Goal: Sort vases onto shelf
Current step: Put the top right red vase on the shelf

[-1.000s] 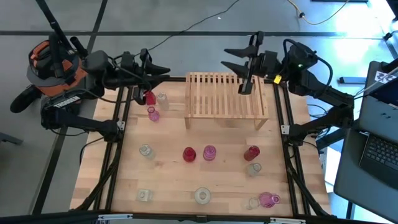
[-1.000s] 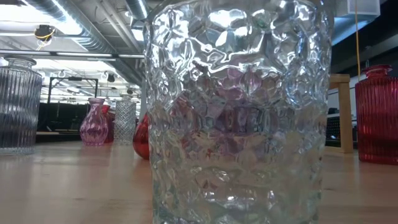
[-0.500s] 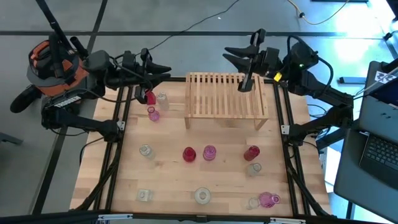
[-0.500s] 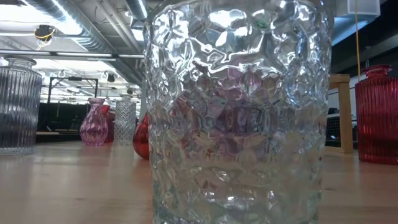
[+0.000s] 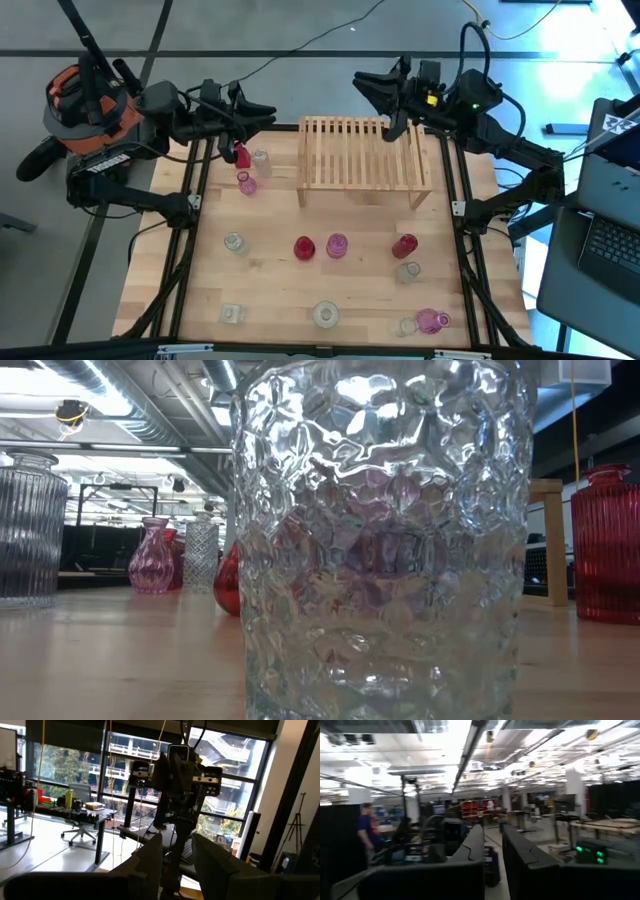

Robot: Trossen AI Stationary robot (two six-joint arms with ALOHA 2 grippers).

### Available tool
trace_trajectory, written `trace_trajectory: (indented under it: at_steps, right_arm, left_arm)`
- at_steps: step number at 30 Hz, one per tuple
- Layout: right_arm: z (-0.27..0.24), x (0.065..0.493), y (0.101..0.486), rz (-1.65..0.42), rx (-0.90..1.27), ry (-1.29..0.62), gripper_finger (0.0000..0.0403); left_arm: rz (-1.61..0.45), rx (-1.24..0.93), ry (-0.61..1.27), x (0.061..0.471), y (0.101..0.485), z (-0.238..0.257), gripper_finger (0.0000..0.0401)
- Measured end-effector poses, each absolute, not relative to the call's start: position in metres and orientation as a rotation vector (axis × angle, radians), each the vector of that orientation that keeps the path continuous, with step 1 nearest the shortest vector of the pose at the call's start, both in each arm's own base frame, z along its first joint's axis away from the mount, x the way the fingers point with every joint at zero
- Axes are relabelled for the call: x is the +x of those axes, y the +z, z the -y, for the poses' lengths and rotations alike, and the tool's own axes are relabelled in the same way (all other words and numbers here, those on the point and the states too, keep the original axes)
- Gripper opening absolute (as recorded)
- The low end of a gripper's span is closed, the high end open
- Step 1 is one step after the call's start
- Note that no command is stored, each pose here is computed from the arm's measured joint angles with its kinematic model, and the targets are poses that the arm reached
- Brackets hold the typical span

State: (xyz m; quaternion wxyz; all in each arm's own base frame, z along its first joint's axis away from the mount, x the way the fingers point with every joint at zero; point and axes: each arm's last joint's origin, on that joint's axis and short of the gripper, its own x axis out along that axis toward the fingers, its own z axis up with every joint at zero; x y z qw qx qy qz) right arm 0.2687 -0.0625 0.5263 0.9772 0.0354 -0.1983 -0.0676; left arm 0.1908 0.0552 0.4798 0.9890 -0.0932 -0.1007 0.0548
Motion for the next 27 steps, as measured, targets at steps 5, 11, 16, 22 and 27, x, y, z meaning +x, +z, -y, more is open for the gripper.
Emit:
trace_trajectory:
  at_steps: [5,11,16,22,27]
  right_arm:
    - [0.0622,0.2686,0.5267,0.403,0.069,-0.126,0.0024]
    - [0.0620,0.2686,0.5266,0.401,0.064,-0.120,0.0024]
    - [0.0620,0.2688,0.5263,0.397,0.062,-0.120,0.0024]
    - [0.0606,0.2689,0.5261,0.386,-0.023,-0.086,0.0024]
    - [0.0569,0.2629,0.5343,0.324,-0.289,-0.059,0.0024]
  left_arm:
    - [0.203,-0.187,0.114,0.1908,0.4798,-0.0553,0.0099]
    - [0.203,-0.187,0.114,0.1908,0.4798,-0.0553,0.0099]
    - [0.203,-0.187,0.115,0.1908,0.4798,-0.0553,0.0099]
    - [0.203,-0.187,0.114,0.1908,0.4798,-0.0553,0.0099]
    - [0.203,-0.187,0.115,0.1908,0.4798,-0.0553,0.0099]
